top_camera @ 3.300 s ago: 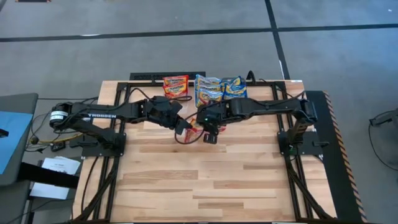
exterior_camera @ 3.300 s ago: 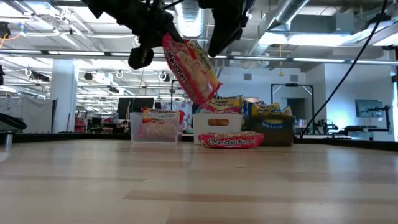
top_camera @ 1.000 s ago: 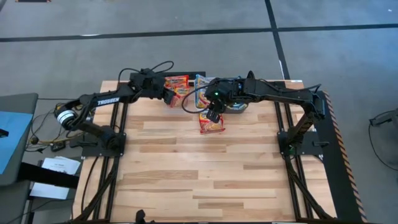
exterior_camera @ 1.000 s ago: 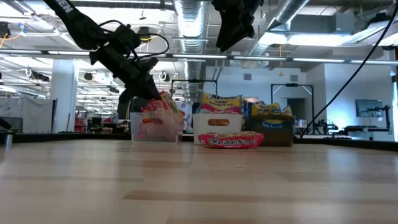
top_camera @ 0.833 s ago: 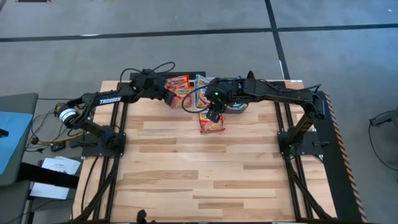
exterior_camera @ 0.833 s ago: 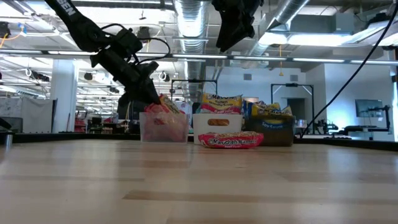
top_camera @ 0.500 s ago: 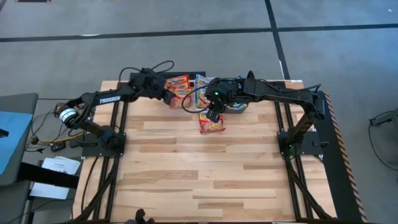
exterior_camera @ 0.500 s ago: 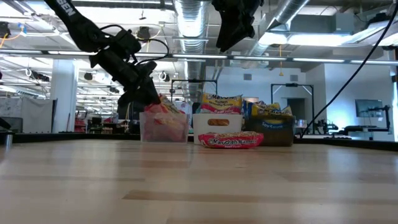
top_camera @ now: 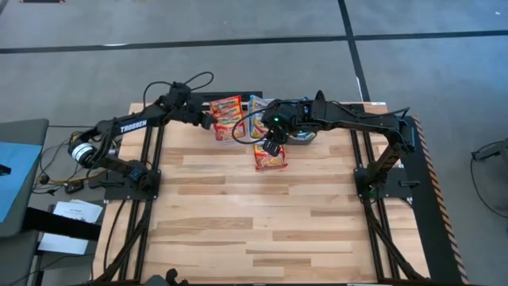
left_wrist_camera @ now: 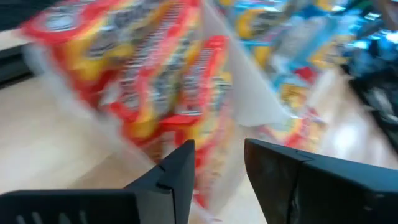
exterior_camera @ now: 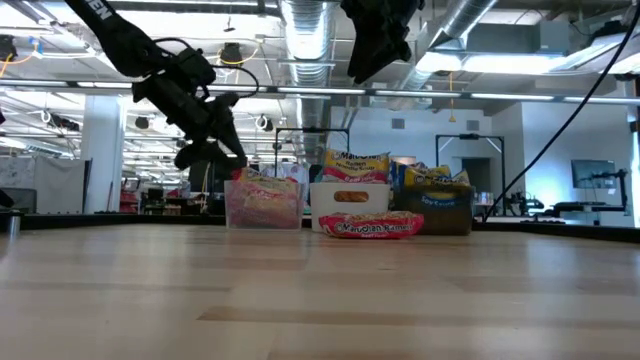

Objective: Sort Maruchan noodles
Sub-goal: Put the red noodle pack into the transparent bin

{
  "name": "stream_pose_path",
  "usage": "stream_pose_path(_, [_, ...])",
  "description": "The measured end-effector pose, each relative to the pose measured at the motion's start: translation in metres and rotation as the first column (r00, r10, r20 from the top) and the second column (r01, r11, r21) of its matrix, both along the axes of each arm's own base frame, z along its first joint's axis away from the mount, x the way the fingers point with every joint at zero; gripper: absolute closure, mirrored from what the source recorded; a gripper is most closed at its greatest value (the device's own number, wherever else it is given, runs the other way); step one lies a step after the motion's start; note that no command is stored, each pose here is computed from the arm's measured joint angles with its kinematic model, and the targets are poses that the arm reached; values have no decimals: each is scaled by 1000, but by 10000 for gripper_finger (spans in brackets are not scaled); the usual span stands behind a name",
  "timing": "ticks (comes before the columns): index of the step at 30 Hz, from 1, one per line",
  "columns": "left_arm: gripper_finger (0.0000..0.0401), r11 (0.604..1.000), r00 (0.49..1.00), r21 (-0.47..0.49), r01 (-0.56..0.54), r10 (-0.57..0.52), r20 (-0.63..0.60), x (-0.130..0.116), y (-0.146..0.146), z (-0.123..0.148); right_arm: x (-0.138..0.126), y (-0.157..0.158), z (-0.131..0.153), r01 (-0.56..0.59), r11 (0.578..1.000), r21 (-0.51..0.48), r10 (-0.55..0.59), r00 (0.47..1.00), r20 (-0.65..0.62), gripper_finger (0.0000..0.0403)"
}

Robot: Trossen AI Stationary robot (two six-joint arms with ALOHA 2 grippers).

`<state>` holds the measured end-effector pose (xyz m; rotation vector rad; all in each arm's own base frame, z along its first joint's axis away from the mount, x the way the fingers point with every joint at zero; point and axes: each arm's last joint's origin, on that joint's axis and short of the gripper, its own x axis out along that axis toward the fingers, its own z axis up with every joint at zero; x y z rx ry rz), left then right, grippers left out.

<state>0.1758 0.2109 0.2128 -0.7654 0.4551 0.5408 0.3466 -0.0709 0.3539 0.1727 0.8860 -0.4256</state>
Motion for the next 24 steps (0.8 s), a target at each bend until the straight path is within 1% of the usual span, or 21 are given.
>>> stream_pose_path(3, [279,997,996,2,74,-74,47,4,2,11,0,0,0,-5,1000,4,5,1000,0,233])
stream_pose_path(5, [281,993,991,13,114,-115,74,8,3,22,0,-2,0,-20,1000,24,20,1000,4,233])
stream_pose_path(8, [282,989,984,31,143,-145,100,11,5,41,-1,-5,0,-31,998,53,30,999,10,233])
stream_pose_path(11, [282,982,979,84,168,-177,103,13,2,64,-1,-7,0,-27,998,53,26,1000,10,233])
stream_pose_path(16, [282,964,969,163,208,-226,98,5,-14,105,-4,-11,-2,-60,997,42,61,998,-27,233])
stream_pose_path(18, [282,954,965,209,216,-241,103,-1,-22,120,-5,-13,-8,-70,994,86,75,995,-61,233])
stream_pose_path(21, [282,940,960,266,212,-251,124,-9,-34,138,-5,-12,-20,-64,980,190,90,988,-129,233])
stream_pose_path(24, [282,932,957,307,194,-248,147,-19,-45,150,-1,-10,-30,-56,969,242,99,981,-170,233])
